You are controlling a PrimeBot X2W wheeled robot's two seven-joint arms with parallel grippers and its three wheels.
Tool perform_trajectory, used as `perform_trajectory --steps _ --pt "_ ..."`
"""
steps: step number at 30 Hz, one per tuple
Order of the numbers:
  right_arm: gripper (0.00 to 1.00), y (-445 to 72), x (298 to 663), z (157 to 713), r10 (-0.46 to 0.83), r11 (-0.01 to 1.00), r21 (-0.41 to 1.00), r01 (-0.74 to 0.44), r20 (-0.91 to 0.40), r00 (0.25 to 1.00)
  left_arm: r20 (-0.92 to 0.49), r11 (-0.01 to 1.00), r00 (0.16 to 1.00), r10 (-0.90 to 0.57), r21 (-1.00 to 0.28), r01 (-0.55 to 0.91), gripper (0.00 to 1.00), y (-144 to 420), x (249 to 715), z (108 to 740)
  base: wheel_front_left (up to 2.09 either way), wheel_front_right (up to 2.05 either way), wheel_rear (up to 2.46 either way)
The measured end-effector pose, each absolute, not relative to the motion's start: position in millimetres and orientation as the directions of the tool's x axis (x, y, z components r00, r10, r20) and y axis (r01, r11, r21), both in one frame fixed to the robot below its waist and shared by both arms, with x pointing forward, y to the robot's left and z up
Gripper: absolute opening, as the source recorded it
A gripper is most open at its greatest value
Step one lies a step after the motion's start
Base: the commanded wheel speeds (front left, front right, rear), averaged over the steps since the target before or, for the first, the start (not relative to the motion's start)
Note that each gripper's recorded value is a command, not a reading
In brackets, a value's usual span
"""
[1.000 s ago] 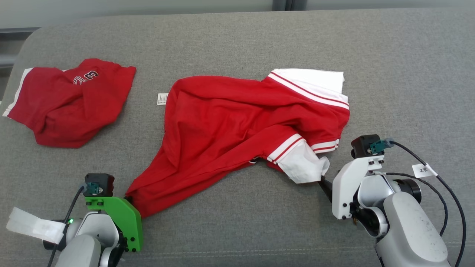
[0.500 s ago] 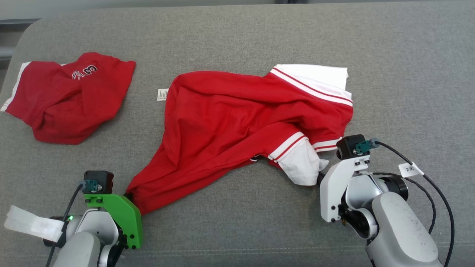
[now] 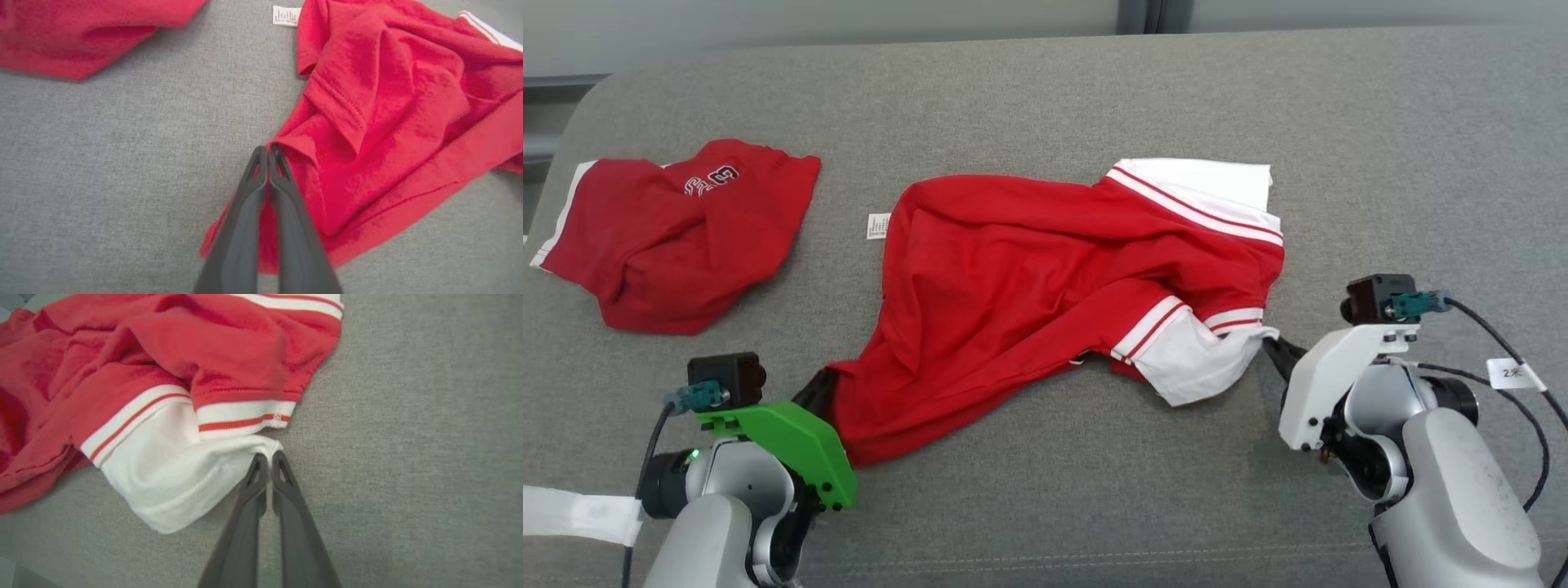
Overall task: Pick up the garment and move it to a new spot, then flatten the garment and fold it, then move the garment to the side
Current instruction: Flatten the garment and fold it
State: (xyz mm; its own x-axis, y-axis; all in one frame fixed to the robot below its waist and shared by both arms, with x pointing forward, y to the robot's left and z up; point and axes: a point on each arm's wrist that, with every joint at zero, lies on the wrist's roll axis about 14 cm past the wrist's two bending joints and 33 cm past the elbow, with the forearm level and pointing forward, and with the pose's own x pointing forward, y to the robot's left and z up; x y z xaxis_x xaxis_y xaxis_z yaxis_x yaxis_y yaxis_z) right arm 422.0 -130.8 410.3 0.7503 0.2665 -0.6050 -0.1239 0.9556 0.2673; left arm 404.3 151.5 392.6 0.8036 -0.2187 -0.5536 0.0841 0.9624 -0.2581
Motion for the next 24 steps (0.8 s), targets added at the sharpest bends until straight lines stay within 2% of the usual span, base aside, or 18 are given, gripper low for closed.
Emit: perform_trajectory --steps 6,14,20,24 --pt "0.00 -153.8 438.5 454.5 0.218 0.952 0.297 -0.076 -0.483 0.848 -0.389 0.909 0.889 -0.240 -0.411 0.066 0.00 140.8 422.7 441.6 0.00 0.00 0.00" --pt "0.00 -192.9 447.4 519.3 0.124 0.951 0.309 -0.016 -0.334 0.934 -0.253 0.813 0.933 -0.256 -0.578 0.067 0.00 138.7 430.0 495.2 0.00 0.00 0.00" --pt "0.00 -228.3 444.7 561.0 0.036 0.947 0.316 0.050 -0.260 0.965 -0.214 0.737 0.937 -0.276 -0.672 0.063 0.00 137.9 426.2 518.8 0.00 0.00 0.00" --pt "0.00 -242.1 446.8 569.3 0.016 0.935 0.345 0.079 -0.264 0.964 -0.257 0.669 0.901 -0.349 -0.742 0.047 0.00 123.2 421.6 513.9 0.00 0.00 0.00"
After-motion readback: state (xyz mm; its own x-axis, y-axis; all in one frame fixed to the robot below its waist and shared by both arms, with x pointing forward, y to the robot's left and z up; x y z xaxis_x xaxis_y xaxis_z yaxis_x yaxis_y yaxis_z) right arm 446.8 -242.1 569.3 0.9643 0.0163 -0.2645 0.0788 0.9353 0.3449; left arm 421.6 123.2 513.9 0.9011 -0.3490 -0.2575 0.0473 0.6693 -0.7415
